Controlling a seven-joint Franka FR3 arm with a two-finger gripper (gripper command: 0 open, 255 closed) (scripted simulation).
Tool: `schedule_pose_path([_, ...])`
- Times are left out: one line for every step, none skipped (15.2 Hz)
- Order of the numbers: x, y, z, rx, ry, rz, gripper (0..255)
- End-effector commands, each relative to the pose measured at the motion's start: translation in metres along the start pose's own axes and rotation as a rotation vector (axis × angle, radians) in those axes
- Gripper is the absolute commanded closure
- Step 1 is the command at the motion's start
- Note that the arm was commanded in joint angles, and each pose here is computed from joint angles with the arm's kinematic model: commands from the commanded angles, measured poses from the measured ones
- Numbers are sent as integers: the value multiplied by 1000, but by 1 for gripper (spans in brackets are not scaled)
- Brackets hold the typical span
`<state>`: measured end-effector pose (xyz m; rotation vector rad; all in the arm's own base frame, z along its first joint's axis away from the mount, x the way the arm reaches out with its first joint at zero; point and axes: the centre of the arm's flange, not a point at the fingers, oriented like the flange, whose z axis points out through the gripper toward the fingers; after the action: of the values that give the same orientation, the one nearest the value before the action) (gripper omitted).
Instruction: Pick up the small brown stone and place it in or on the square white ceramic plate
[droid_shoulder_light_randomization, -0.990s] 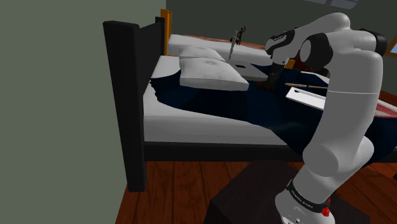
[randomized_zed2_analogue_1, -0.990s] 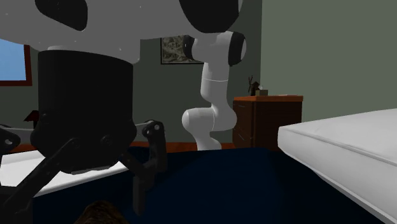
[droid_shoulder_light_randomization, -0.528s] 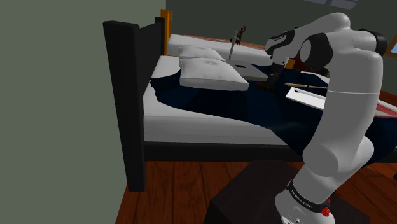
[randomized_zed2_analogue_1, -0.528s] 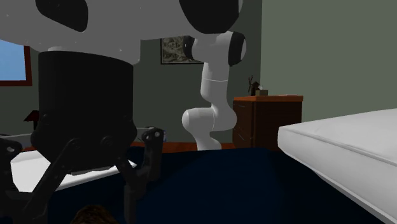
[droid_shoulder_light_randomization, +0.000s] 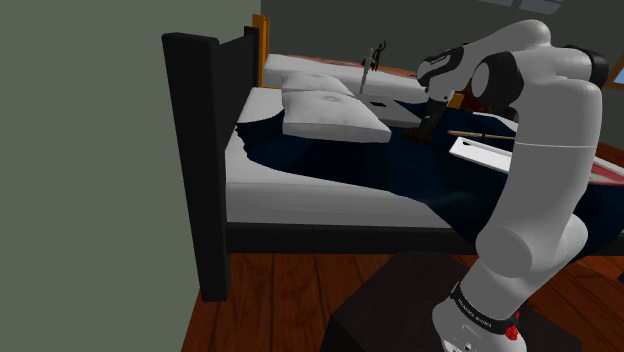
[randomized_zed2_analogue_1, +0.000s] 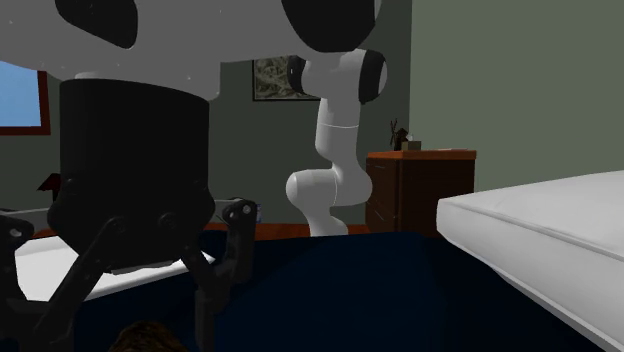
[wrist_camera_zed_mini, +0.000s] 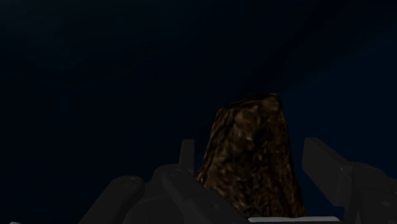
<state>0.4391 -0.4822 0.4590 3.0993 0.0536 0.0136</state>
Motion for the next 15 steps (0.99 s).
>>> schedule_pose_path([0,0,1,1,-2,0,255])
schedule_pose_path([0,0,-4,1,-2,0,255])
schedule_pose_path([0,0,-9,1,-2,0,255])
schedule_pose_path([0,0,-15,1,-2,0,255])
schedule_pose_path([0,1,-20,1,-2,0,255])
schedule_pose_path([0,1,-25,1,-2,0,255])
schedule_pose_path([0,1,-31,1,-2,0,255])
schedule_pose_path([0,1,-36,1,-2,0,255])
schedule_pose_path([0,1,-41,1,-2,0,255])
schedule_pose_path([0,2,-46,1,-2,0,255])
schedule_pose_path([1,2,-52,1,-2,0,255])
schedule_pose_path([1,2,-57,1,-2,0,255])
schedule_pose_path([1,2,-62,1,-2,0,255])
schedule_pose_path([1,3,-67,1,-2,0,255])
schedule_pose_path([1,3,-73,1,-2,0,255])
